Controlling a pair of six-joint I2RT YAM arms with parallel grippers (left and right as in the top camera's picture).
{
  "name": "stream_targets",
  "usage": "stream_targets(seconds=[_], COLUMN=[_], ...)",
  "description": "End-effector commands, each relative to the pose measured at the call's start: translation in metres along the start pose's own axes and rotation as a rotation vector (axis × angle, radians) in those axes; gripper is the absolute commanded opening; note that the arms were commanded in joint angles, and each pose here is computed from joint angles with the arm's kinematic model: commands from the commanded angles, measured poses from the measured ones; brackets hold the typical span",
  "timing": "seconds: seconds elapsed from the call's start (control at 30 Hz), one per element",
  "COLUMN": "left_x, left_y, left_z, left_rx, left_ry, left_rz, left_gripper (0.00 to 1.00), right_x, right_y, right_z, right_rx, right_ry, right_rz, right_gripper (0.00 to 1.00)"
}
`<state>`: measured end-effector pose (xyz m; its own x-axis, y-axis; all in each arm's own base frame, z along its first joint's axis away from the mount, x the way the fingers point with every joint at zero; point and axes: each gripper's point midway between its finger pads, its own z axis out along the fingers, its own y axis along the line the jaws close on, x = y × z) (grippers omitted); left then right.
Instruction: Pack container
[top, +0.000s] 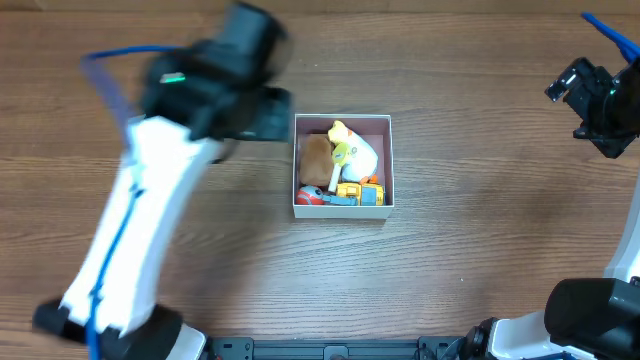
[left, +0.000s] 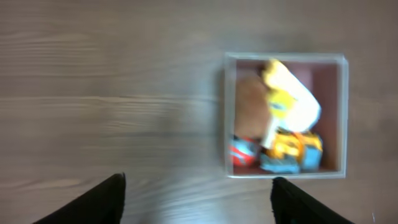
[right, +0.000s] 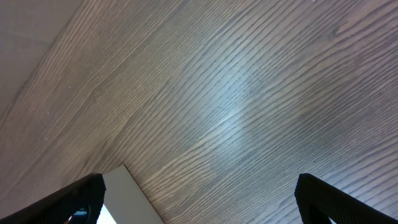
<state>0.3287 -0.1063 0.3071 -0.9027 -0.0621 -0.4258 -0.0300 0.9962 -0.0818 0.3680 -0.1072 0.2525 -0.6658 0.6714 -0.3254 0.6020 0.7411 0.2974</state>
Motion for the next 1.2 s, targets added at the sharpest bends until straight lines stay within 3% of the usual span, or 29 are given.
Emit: stream_targets(seconds=[0.0,0.03,0.27,0.7,0.83,1.0,1.17], left_x=[-0.011,-0.012,-0.011,-0.012,-0.012,-0.012,-0.012], left_y=[0.060,0.074,0.121,0.122,0.122,0.122,0.122], left_z=[-0.041,-0.050,-0.067,-0.062,-0.062,-0.062,-0.062], left_rx=[-0.102,-0.116,-0.179,-0.184,-0.184,-0.185,-0.184], left_ry=[-0.129,-0.153,-0.201,-0.186,-0.186,-0.185,-0.186], left_rz=[-0.130,-0.170,-0.303,-0.305,-0.305,-0.305,-0.305], left_gripper=[0.96,1.00,1.00,1.00,1.00,1.00,1.00], right_x=[0.000,0.000,0.000,0.000,0.006,0.045,0.120], right_y=[0.001,0.001,0.001,0.002,0.014,0.067,0.123], right_z=[0.002,0.002,0.002,0.001,-0.027,-0.081,-0.142], right_rx=[-0.008,-0.008,-0.008,-0.009,-0.048,-0.179,-0.388], right_ry=[0.003,0.003,0.003,0.001,-0.059,-0.139,-0.169], right_rz=[0.005,0.005,0.005,0.004,-0.031,-0.193,-0.434], right_gripper=[1.00,1.00,1.00,1.00,1.00,1.00,1.00])
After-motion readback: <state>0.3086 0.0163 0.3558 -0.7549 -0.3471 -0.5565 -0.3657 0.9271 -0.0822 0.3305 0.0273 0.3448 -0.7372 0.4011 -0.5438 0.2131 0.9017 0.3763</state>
